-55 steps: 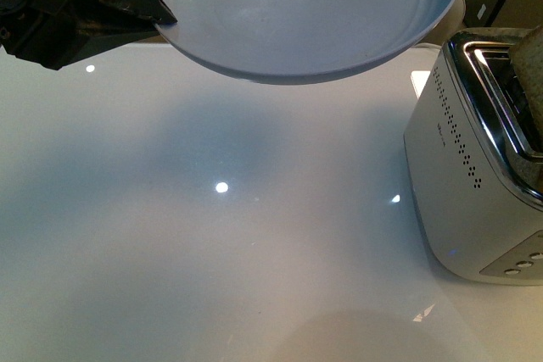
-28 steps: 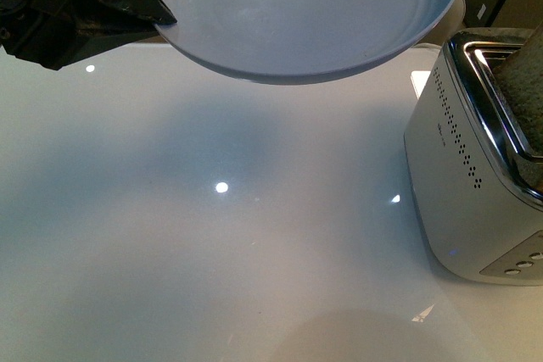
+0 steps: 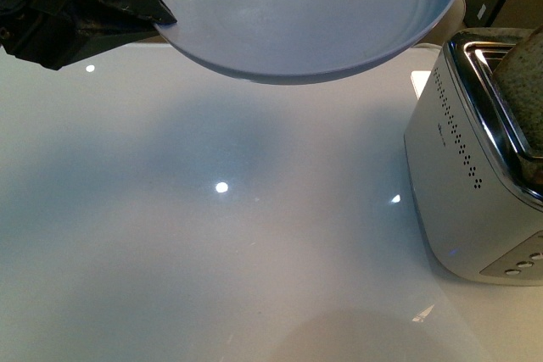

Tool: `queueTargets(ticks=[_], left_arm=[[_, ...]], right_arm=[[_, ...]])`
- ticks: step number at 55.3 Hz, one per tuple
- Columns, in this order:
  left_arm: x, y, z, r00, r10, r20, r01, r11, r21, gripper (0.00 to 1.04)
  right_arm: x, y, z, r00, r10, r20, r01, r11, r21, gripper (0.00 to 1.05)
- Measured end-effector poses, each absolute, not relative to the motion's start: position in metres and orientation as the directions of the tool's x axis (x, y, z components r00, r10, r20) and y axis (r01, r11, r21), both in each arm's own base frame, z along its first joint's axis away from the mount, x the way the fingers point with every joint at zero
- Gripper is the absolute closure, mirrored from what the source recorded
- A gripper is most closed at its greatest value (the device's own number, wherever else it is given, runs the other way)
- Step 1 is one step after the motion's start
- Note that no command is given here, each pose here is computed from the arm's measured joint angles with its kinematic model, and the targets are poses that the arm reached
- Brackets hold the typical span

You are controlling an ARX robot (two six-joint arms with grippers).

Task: Left arm holds plate, right arm toasts bread

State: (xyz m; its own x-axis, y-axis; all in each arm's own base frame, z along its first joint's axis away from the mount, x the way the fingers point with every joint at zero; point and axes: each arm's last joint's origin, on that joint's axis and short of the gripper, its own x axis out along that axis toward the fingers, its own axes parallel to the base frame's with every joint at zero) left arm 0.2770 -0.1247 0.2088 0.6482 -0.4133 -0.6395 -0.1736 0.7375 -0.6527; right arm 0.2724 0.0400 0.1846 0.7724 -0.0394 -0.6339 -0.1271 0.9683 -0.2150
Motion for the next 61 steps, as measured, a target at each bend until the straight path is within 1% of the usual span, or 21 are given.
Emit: queueTargets(ticks=[27, 30, 32, 35, 38, 44, 45, 54, 58, 61], left_arm=[[0.277, -0.125, 0.209, 0.648, -0.413, -0.639, -0.174, 0.737, -0.653, 1.01], [0.277, -0.125, 0.209, 0.648, -0.413, -0.639, -0.174, 0.737, -0.653, 1.01], [0.277, -0.125, 0.209, 0.648, -0.413, -0.639, -0.174, 0.737, -0.653, 1.01], [0.277, -0.125, 0.209, 0.648, -0.413, -0.639, -0.174, 0.737, -0.653, 1.01], [0.277, -0.125, 0.209, 0.648, -0.413, -0.639, -0.174, 0.737, -0.653, 1.01], [0.277, -0.125, 0.209, 0.648, -0.413, -0.639, -0.174, 0.737, -0.653, 1.01], [0.277, -0.125, 0.209, 0.648, -0.413, -0.639, -0.174, 0.737, -0.653, 1.01], [0.277, -0.125, 0.209, 0.648, -0.413, -0.639, -0.174, 0.737, -0.653, 1.01], [0.277, -0.125, 0.209, 0.648, -0.413, -0.639, -0.174, 0.737, -0.653, 1.01], [0.277, -0.125, 0.209, 0.649, -0.413, -0.64, -0.174, 0.738, -0.653, 1.01]], right_arm=[[0.271, 0.045, 0.165, 0.761, -0.052, -0.646, -0.104, 0.974, -0.2, 1.02], [0.271, 0.045, 0.164, 0.763, -0.05, -0.644, -0.102, 0.975, -0.197, 1.0], [0.27, 0.045, 0.163, 0.763, -0.048, -0.644, -0.103, 0.976, -0.194, 0.94], [0.269, 0.044, 0.161, 0.759, -0.046, -0.65, -0.102, 0.977, -0.188, 0.83], [0.264, 0.042, 0.153, 0.739, -0.043, -0.672, -0.106, 0.978, -0.179, 0.73], [0.26, 0.039, 0.144, 0.72, -0.049, -0.692, -0.098, 0.98, -0.171, 0.58], [0.259, 0.039, 0.144, 0.721, -0.05, -0.691, -0.096, 0.981, -0.171, 0.57], [0.255, 0.034, 0.159, 0.774, -0.051, -0.631, -0.064, 0.985, -0.157, 0.26], [0.249, 0.032, 0.173, 0.814, -0.053, -0.579, -0.042, 0.988, -0.149, 0.11], [0.245, 0.031, 0.18, 0.833, -0.053, -0.551, -0.029, 0.99, -0.138, 0.07]])
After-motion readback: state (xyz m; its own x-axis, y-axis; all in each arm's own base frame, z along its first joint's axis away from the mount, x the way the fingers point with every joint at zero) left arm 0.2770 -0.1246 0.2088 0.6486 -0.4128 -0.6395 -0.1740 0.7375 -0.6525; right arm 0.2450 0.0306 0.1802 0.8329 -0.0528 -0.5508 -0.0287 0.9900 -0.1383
